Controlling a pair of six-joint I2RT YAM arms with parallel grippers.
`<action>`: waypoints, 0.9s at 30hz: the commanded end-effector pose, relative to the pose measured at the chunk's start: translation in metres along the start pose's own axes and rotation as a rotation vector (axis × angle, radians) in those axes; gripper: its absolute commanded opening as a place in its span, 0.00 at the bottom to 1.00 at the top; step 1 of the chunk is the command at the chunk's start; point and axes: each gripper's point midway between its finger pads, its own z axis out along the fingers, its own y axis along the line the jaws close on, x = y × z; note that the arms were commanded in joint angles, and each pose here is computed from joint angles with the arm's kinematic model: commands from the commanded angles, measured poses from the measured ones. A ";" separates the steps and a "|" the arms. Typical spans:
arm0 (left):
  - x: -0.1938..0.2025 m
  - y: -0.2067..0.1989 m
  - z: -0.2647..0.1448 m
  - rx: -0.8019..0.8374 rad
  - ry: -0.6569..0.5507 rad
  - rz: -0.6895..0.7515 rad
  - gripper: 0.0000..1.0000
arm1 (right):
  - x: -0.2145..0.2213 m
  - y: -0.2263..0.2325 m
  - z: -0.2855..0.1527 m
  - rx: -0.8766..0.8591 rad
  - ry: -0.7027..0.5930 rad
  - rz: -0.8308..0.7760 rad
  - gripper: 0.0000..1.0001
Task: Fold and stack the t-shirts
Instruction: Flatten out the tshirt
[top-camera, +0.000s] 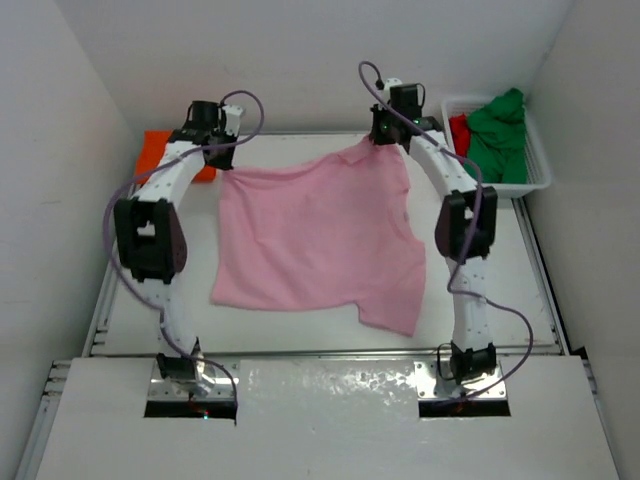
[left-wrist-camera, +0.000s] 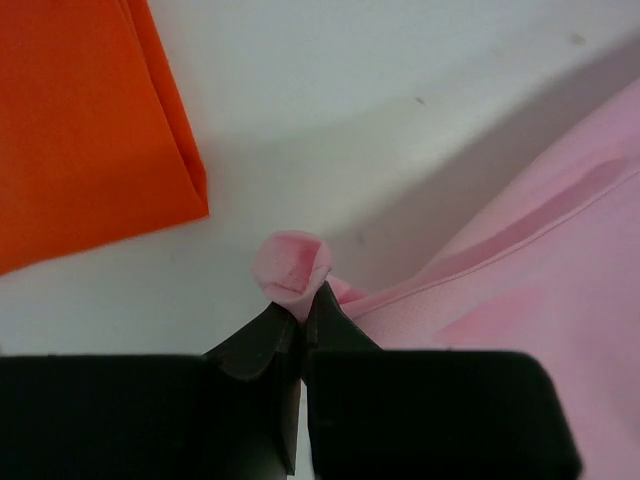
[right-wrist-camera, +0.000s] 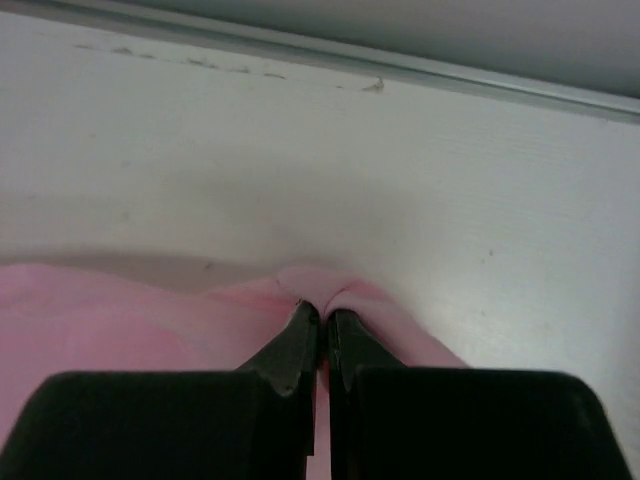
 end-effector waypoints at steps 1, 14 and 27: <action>-0.048 0.044 0.036 -0.104 -0.149 -0.088 0.00 | -0.004 -0.019 0.058 0.037 -0.065 0.022 0.00; -0.088 0.110 0.129 -0.229 -0.288 -0.289 0.75 | -0.067 -0.114 0.064 0.284 -0.409 0.245 0.72; -0.069 0.057 -0.028 -0.006 -0.261 0.120 0.78 | 0.088 -0.062 -0.115 0.245 0.140 0.185 0.42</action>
